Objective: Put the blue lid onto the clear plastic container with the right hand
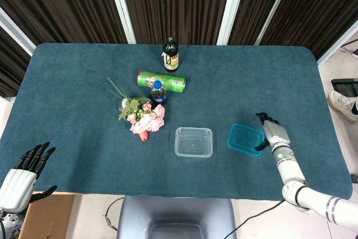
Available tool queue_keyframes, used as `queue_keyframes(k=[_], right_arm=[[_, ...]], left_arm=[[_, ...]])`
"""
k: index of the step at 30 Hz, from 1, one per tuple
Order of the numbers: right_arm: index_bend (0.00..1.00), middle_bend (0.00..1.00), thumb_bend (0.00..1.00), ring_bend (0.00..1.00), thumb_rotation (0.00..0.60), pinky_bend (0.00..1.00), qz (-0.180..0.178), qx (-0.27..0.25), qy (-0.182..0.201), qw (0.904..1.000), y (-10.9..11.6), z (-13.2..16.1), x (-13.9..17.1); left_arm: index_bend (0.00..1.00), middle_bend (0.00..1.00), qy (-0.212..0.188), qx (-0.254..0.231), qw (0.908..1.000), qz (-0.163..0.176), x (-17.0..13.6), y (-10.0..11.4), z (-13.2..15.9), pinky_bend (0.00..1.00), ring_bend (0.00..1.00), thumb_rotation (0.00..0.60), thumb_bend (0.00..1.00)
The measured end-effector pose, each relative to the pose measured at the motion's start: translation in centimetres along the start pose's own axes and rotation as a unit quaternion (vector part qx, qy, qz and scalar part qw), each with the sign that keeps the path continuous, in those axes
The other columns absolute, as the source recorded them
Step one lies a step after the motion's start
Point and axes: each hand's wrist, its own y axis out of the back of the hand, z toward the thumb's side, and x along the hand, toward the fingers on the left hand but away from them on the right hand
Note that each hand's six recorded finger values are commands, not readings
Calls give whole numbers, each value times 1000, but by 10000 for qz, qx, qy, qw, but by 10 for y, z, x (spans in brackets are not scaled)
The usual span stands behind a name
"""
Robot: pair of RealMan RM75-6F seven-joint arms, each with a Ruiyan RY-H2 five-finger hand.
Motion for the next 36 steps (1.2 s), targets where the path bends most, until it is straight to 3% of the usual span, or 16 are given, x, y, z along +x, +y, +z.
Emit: queue_keyframes(k=[13,36], right_arm=[[123,0,95,0,600,0,169,492,-61,9986,-29,15,-12],[124,0,97,0,600,0,244,665,17,9975,-40,35,-19]], left_arm=[[65,0,-28,-9,10000,6,-1,0,1,162,51,600,455],[65,0,-48,-49,10000,71,-3,5,0,161,52,600,455]])
